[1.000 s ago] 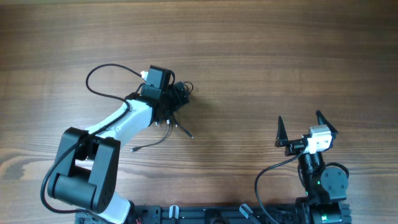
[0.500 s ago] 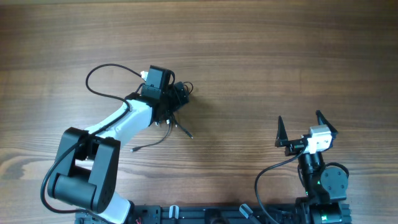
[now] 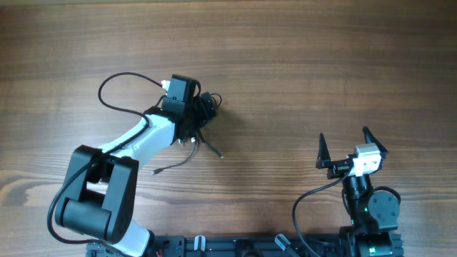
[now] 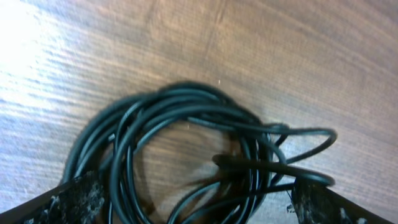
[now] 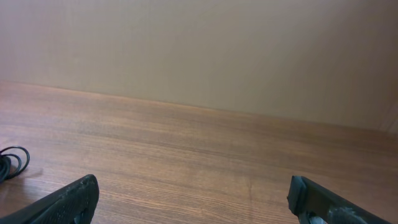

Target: Untangle cables

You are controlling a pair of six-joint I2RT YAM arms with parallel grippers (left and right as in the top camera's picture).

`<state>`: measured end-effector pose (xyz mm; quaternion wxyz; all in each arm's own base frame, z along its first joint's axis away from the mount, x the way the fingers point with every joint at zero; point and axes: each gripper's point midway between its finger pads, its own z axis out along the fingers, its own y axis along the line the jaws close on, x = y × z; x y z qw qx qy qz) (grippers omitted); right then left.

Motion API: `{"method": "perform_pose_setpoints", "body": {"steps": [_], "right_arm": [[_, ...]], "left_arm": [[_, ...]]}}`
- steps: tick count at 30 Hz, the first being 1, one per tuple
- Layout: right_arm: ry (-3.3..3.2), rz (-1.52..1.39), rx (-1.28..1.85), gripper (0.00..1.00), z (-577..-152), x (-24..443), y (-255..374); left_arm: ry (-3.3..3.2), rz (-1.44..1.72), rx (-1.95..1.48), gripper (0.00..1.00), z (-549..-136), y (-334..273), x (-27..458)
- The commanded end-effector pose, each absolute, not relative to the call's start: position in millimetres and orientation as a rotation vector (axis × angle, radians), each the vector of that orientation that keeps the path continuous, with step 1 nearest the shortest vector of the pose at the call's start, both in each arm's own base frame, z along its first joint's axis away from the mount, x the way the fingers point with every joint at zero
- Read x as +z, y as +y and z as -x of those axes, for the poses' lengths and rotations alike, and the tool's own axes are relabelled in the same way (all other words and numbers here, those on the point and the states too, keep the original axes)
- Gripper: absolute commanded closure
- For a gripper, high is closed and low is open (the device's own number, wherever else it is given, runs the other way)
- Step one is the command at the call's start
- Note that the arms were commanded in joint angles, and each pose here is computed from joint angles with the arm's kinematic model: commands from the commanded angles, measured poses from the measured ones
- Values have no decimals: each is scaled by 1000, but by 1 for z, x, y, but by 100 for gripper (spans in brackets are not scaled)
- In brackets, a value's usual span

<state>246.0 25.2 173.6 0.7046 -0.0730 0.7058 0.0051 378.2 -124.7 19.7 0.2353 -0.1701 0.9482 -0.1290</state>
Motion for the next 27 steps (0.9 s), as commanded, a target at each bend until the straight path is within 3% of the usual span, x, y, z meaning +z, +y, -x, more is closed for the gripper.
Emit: {"method": "perform_pose_setpoints", "body": {"steps": [1, 4, 7, 8, 9, 10, 11, 13, 16, 19, 22, 27], "right_arm": [[1558, 180, 16, 0, -245, 175, 27], [1558, 180, 16, 0, -245, 175, 27], [1558, 180, 17, 0, -245, 175, 27], [1558, 180, 17, 0, -245, 175, 27], [1558, 180, 16, 0, -245, 175, 27], [1558, 180, 17, 0, -245, 175, 27], [1558, 180, 17, 0, -245, 175, 27], [1558, 180, 17, 0, -245, 175, 27], [1558, 180, 16, 0, -245, 175, 27], [1558, 180, 17, 0, -245, 175, 28], [1558, 180, 17, 0, -245, 175, 27], [1558, 180, 17, 0, -245, 175, 27]], "left_arm": [[2453, 547, -311, 0, -409, -98, 62], [2264, 579, -374, 0, -427, -78, 134], [2223, 611, -371, 0, -427, -64, 148], [2222, 629, -355, 11, -427, -58, 146], [2218, 647, -346, 32, -428, -51, 146], [2220, 668, -339, 44, -428, -46, 143], [2235, 728, -329, 48, -426, -37, 134], [2323, 835, -260, 37, -411, -15, 105], [2481, 926, -260, 37, -385, -2, 71], [2642, 690, -535, 40, -374, -38, 61], [2751, 679, -539, 61, -362, -46, 30], [2818, 518, -570, 59, -368, -73, -8]]}}
